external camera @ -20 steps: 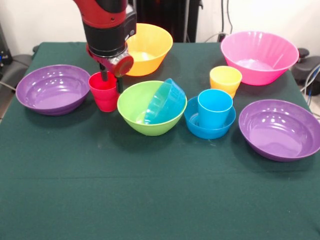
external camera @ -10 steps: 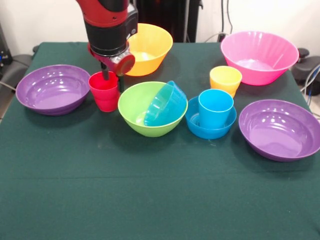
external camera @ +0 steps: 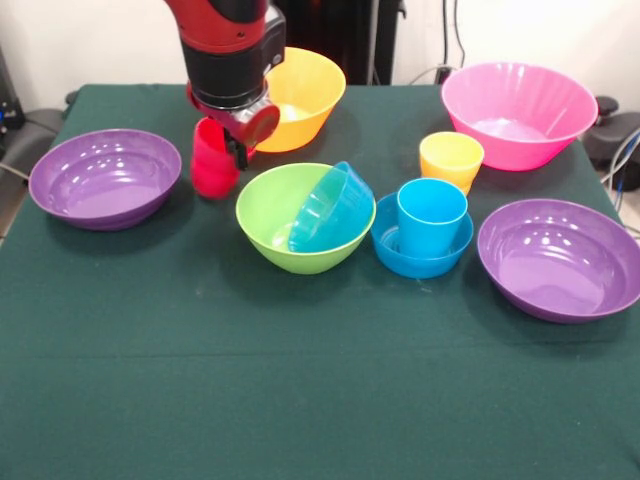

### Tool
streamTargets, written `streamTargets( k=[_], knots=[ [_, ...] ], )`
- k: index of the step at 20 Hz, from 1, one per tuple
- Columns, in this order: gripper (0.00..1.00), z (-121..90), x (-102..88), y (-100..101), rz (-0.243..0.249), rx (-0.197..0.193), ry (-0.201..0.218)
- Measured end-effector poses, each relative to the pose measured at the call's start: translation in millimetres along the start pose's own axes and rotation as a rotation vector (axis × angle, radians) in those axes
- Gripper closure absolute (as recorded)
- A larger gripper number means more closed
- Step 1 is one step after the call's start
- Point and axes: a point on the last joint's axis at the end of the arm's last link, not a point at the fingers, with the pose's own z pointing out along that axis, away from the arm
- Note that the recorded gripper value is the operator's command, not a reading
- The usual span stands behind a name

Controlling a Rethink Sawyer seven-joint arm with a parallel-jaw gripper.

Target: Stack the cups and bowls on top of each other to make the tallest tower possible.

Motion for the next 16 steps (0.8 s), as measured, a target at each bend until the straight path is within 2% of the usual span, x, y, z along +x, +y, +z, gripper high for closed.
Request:
streamTargets(
  k=[6, 16],
  knots=[
    [1.0, 1.7, 3.9, -2.7, -0.016, 0.01, -0.001],
    [1.0, 1.3, 1.6, -5.3, -0.01, 0.008, -0.001]
  ],
)
